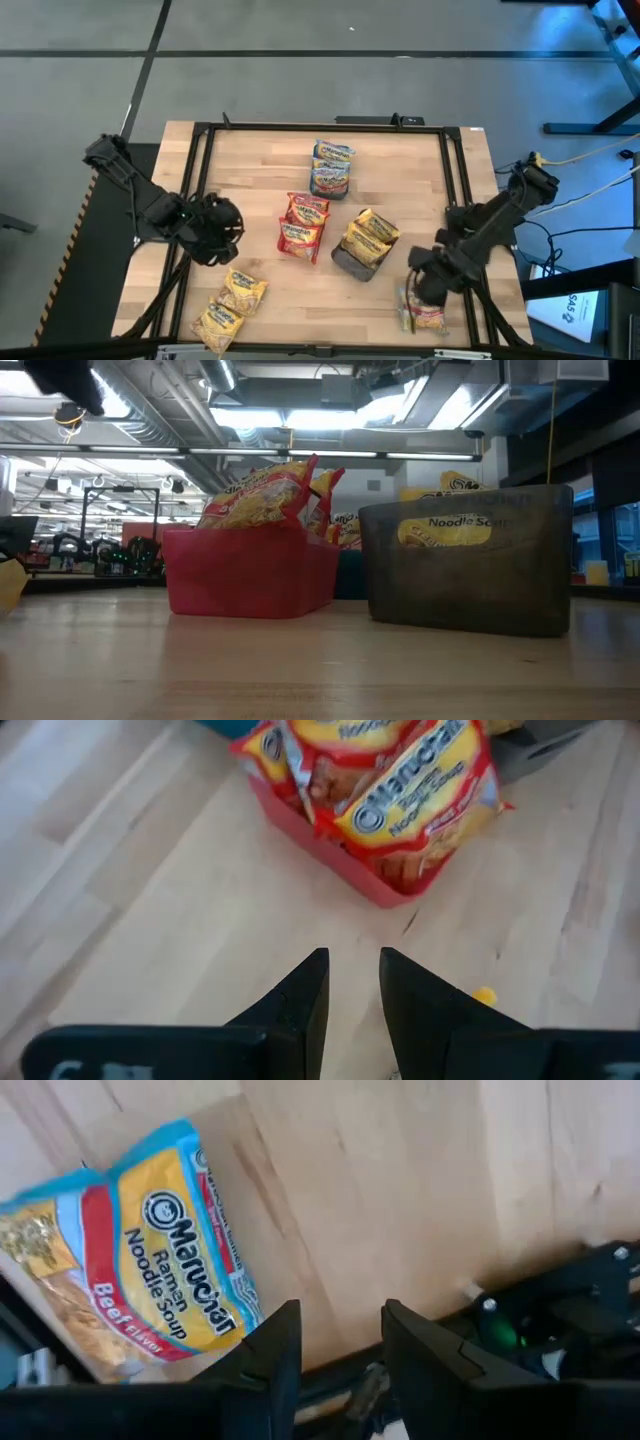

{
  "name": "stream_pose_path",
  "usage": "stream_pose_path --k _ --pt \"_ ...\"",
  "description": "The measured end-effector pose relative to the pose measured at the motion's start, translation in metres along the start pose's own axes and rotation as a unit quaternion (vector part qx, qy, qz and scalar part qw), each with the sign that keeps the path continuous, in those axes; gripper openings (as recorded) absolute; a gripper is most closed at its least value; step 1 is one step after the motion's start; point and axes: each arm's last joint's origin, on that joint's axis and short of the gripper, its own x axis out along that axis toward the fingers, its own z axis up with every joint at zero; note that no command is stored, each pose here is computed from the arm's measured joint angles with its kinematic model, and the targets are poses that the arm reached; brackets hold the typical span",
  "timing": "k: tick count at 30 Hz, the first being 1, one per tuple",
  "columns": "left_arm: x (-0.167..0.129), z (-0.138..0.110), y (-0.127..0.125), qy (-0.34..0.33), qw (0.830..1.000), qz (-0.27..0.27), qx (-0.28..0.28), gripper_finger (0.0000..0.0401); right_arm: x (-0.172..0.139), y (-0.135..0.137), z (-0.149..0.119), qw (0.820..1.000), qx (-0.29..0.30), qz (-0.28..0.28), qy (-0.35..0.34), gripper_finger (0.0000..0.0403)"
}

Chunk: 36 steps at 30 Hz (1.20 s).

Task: Sort Maruchan noodles
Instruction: Put the yellow bag into the black bin

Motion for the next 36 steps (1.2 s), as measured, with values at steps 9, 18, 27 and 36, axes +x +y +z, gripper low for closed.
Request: stream_pose_path --k 9,18,27,36 --pt "0.027 -0.026 -0.001 0.061 0.998 0.002 -0.019 0.0086 0.024 0.025 -0.034 0.998 0.02 0.054 -0.037 0.0137" --pt "0.061 -0.052 -0.016 0.113 0.983 -0.126 -0.067 0.0086 0.029 0.032 -0.035 0.993 0.025 0.077 -0.084 0.0137" --pt "0.083 -0.077 -0.011 0.197 0.963 -0.147 -0.113 0.0086 0.029 0.031 -0.035 0.993 0.028 0.075 -0.091 0.0137" --pt "0.087 -0.092 -0.005 0.226 0.95 -0.116 -0.181 0.0087 0.029 0.032 -0.035 0.991 0.052 0.079 -0.089 0.0137"
